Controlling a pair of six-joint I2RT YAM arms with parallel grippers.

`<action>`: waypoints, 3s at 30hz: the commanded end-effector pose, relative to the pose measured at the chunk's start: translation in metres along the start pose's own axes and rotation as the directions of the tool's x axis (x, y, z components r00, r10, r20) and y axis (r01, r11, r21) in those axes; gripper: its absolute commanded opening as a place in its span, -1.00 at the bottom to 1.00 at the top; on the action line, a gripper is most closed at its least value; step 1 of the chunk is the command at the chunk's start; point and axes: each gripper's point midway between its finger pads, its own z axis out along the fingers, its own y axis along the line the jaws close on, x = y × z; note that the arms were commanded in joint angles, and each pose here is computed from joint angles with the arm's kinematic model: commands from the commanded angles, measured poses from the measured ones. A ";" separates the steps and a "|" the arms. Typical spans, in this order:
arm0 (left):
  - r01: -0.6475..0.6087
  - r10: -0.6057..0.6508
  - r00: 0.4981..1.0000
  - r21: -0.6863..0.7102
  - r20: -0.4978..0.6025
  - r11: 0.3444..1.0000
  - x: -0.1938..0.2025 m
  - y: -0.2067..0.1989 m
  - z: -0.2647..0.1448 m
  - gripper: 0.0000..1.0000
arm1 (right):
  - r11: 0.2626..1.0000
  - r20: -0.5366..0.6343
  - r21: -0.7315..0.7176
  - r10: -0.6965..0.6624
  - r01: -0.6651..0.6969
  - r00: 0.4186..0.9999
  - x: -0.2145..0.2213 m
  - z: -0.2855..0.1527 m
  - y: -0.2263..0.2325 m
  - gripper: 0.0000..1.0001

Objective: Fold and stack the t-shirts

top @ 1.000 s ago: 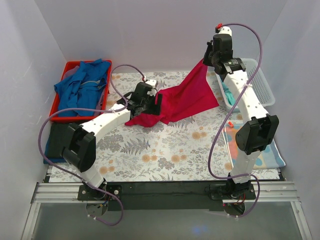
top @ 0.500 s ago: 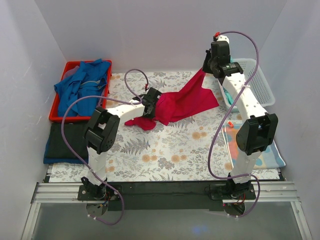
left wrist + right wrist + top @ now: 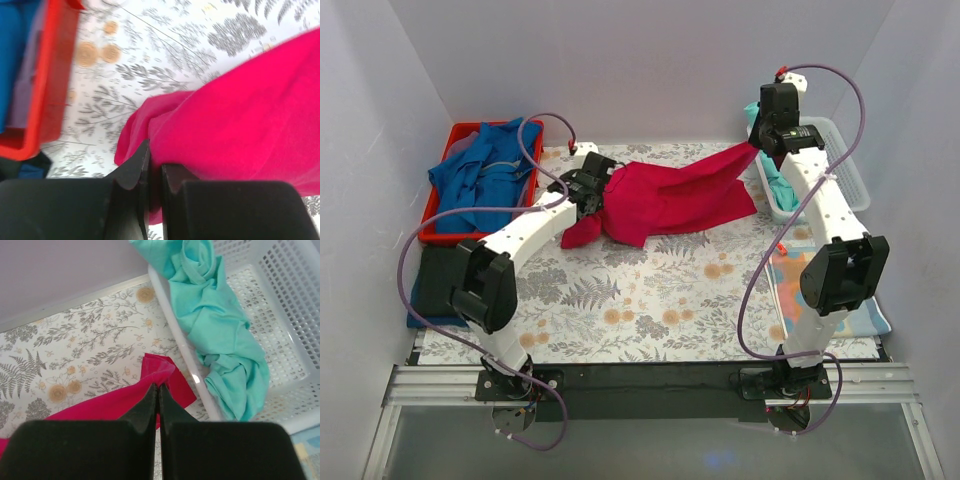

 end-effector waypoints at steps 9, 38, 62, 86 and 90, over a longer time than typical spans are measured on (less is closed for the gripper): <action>0.248 -0.215 0.910 -0.051 0.355 0.967 -0.132 0.092 -0.106 -1.00 | 0.998 0.258 0.033 0.048 -0.059 0.965 -0.089 -0.076 -0.031 -0.97; 0.103 -0.138 0.988 0.391 0.065 0.915 -0.032 0.009 -0.094 -1.00 | 0.957 0.297 -0.215 0.254 -0.195 0.921 -0.029 -0.137 -0.034 -0.97; 0.004 0.004 0.999 0.161 -0.050 0.987 -0.017 -0.015 0.014 0.28 | 0.990 0.030 -0.031 0.142 -0.141 0.989 0.039 0.015 -0.009 -0.97; 0.118 0.096 0.921 0.505 -0.378 0.855 0.134 -0.043 -0.026 -0.20 | 0.992 -0.049 -0.020 0.122 -0.123 0.991 0.060 0.029 -0.005 -0.97; 0.113 0.107 0.914 0.500 -0.391 0.859 0.138 -0.047 -0.016 -0.21 | 0.993 -0.046 -0.010 0.119 -0.120 0.992 0.058 0.028 -0.008 -0.97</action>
